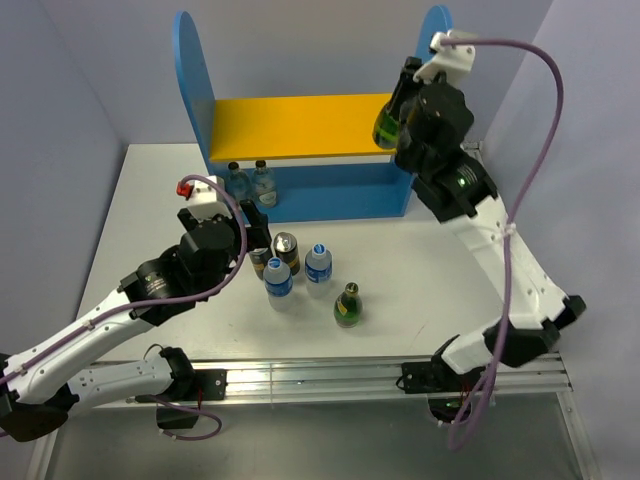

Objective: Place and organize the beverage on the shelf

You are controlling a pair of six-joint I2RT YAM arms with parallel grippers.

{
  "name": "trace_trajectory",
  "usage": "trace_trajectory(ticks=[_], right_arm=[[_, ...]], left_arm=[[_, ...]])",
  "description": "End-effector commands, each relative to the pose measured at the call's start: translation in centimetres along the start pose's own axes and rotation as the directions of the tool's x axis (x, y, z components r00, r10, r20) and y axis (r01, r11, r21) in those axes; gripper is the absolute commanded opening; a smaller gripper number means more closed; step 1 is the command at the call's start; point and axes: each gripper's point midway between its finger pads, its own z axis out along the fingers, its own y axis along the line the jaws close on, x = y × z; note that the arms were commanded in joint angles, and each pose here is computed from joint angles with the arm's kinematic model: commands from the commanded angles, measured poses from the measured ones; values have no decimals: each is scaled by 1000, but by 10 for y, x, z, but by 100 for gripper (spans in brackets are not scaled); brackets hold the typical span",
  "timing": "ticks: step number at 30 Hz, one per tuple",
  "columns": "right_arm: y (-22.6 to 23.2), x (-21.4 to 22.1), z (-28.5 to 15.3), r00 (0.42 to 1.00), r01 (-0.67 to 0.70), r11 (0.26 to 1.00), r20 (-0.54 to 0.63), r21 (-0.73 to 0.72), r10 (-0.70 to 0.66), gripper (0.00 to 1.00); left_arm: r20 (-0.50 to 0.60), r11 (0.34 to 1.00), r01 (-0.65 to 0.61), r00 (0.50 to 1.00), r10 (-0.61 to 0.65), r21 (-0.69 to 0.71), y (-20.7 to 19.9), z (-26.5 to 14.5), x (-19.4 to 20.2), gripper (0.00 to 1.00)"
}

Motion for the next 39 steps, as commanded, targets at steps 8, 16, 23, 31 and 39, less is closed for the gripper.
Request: trace_trajectory(ticks=[8, 16, 23, 31, 39], right_arm=[[4, -13, 83, 999, 9, 1000, 46, 21, -10, 0], [-5, -4, 118, 997, 57, 996, 43, 66, -60, 0], [-18, 29, 138, 997, 69, 991, 8, 112, -70, 0], [-31, 56, 144, 998, 55, 985, -28, 165, -51, 63], [-43, 55, 126, 999, 35, 983, -31, 181, -30, 100]], left_arm=[[12, 1000, 10, 1000, -10, 19, -1, -6, -5, 97], [12, 999, 10, 1000, -10, 31, -3, -9, -4, 97], [9, 1000, 2, 1000, -2, 29, -4, -9, -2, 98], [8, 1000, -7, 1000, 7, 21, -4, -9, 0, 98], [2, 1000, -21, 1000, 21, 8, -4, -6, 3, 98]])
